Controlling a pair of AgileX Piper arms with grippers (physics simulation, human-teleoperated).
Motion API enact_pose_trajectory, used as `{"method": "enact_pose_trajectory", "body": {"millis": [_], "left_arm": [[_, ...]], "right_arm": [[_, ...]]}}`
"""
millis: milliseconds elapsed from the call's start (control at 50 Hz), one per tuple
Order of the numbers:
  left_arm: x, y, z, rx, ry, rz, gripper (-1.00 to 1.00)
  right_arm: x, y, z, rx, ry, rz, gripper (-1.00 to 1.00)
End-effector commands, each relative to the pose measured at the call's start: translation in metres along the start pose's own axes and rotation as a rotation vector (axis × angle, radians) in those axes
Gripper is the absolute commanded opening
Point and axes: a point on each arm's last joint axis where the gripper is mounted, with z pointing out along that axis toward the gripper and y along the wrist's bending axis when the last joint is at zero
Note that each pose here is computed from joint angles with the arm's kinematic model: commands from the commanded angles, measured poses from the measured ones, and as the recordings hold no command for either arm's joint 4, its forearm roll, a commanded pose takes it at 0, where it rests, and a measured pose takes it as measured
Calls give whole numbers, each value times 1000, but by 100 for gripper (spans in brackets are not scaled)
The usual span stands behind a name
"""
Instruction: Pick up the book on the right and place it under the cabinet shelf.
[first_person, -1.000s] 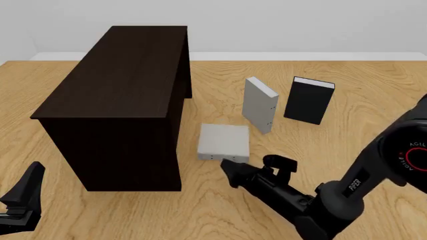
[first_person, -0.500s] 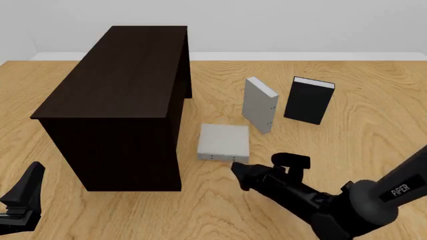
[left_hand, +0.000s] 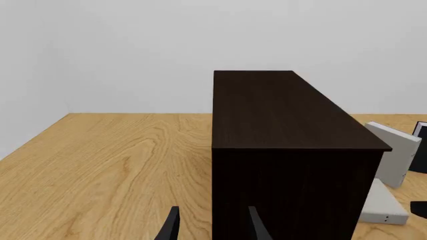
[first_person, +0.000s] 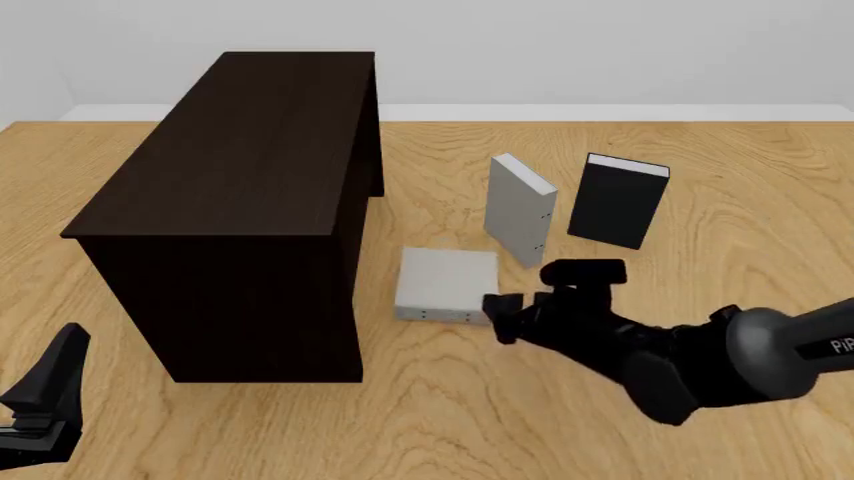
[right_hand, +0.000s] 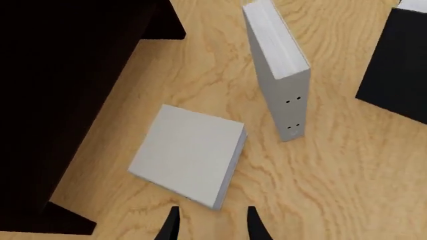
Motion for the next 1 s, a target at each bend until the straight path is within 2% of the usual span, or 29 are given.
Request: {"method": "enact_pose_trajectory", "body": {"millis": [20, 100, 560, 700, 1000], "left_arm": [[0, 0, 0, 0, 0, 0, 100], [0, 0, 0, 0, -2, 0, 100], [0, 0, 0, 0, -4, 0, 100], [0, 0, 0, 0, -6, 0, 100], [0, 0, 0, 0, -6, 1, 100]], "right_arm": [[-13, -12, 10, 60, 39, -65, 100], [-15, -20, 16, 87, 61, -90, 100], [-17, -21, 16, 91, 58, -87, 100], [-21, -34, 20, 136, 93, -78, 100], [-28, -41, 30, 163, 134, -85, 100]]}}
